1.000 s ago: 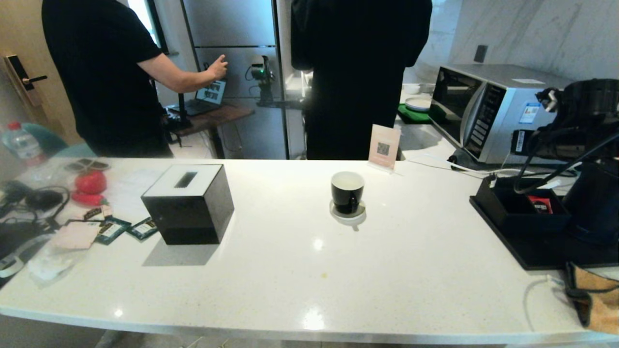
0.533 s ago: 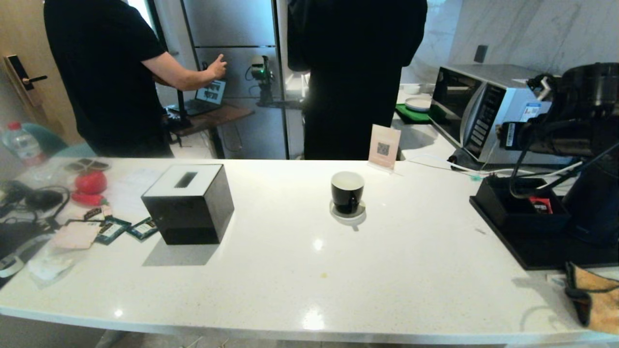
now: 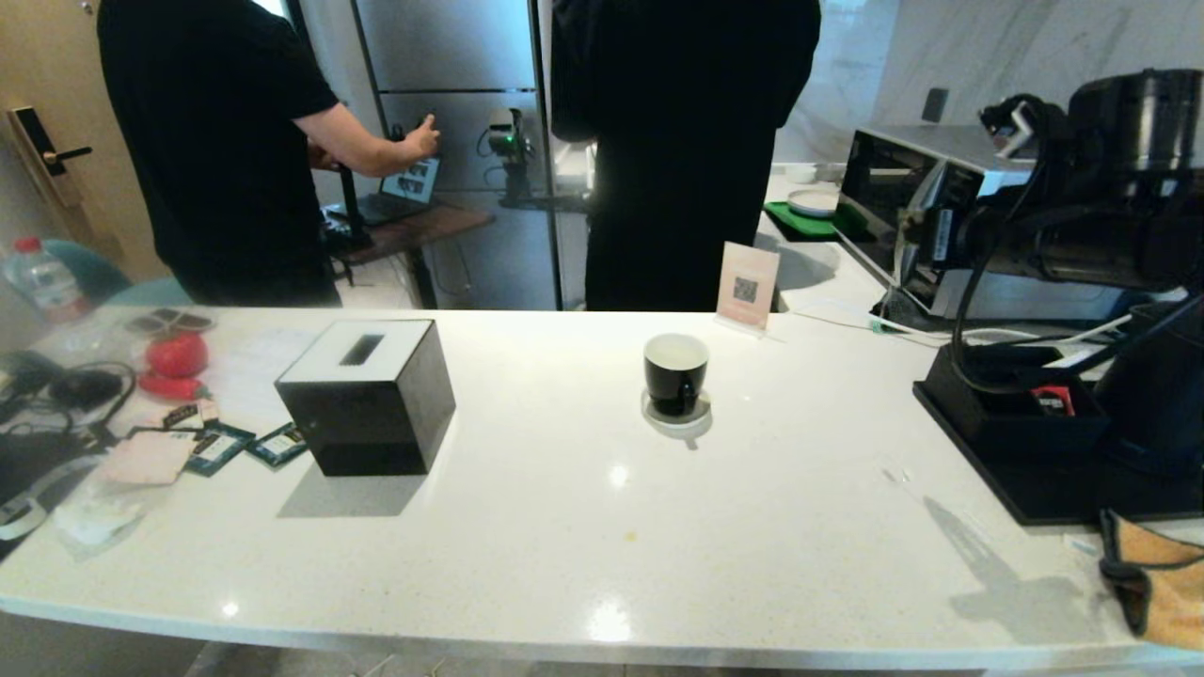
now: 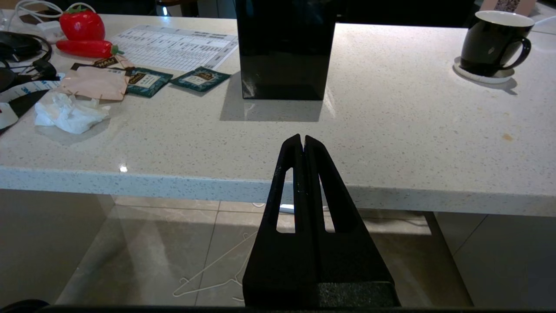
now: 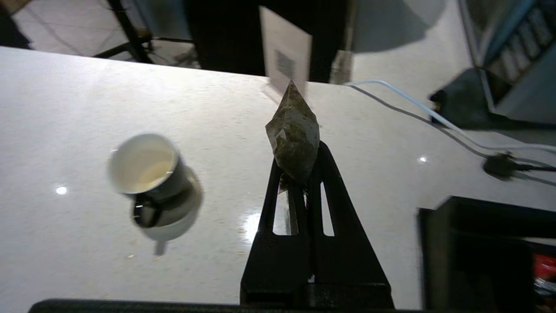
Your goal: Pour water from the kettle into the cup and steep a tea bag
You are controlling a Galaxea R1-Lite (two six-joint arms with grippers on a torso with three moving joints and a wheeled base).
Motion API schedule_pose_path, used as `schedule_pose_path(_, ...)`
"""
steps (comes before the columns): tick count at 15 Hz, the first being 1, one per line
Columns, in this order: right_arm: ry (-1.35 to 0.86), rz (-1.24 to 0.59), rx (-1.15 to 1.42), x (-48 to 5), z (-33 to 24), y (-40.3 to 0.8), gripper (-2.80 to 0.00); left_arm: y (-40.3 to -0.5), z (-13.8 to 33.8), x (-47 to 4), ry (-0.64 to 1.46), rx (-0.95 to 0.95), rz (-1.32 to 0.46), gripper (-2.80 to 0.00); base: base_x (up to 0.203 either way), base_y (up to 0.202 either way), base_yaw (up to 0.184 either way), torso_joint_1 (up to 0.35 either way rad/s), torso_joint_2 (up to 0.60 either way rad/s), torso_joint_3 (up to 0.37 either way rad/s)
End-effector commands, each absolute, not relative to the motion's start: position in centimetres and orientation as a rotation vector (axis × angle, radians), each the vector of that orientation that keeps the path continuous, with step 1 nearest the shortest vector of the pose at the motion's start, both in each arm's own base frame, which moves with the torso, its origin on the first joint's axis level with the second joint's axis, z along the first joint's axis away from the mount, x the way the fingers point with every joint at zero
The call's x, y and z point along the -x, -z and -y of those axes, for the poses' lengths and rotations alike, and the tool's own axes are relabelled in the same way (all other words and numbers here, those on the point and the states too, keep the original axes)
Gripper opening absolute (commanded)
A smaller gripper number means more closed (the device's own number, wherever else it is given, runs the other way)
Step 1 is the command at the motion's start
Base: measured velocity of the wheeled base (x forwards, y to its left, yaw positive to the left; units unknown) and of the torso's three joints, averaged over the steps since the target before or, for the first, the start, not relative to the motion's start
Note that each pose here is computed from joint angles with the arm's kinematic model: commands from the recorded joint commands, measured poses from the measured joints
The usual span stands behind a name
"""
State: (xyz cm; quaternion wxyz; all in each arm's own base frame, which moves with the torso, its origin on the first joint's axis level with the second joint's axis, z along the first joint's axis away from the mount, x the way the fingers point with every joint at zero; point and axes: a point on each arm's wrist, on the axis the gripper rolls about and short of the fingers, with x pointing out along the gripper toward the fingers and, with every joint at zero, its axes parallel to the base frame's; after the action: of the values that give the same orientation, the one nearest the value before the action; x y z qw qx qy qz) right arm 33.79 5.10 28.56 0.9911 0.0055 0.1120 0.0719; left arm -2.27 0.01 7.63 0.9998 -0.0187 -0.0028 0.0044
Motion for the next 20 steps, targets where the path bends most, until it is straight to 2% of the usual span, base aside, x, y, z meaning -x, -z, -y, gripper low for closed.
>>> schedule_pose_path(1,-0.22,-0.203,-0.017,-32.8,-7.5,-29.3,-2.8,-7.6,0.0,2.3,-0.009,0.038,0.006,-2.8,0.0,0.0,0.0,0.0,0.0,0.0)
schedule_pose_path(11,-0.515,-0.096,-0.024,-28.4,-16.3,-31.1,-2.8,-7.6,0.0,2.3,-0.009,0.038,0.005,-2.8,0.0,0.0,0.0,0.0,0.0,0.0)
schedule_pose_path(20,-0.677,-0.113,-0.005,-25.1,-20.5,-30.4,-2.8,-7.6,0.0,2.3,-0.009,0.037,0.005,-2.8,0.0,0.0,0.0,0.0,0.0,0.0)
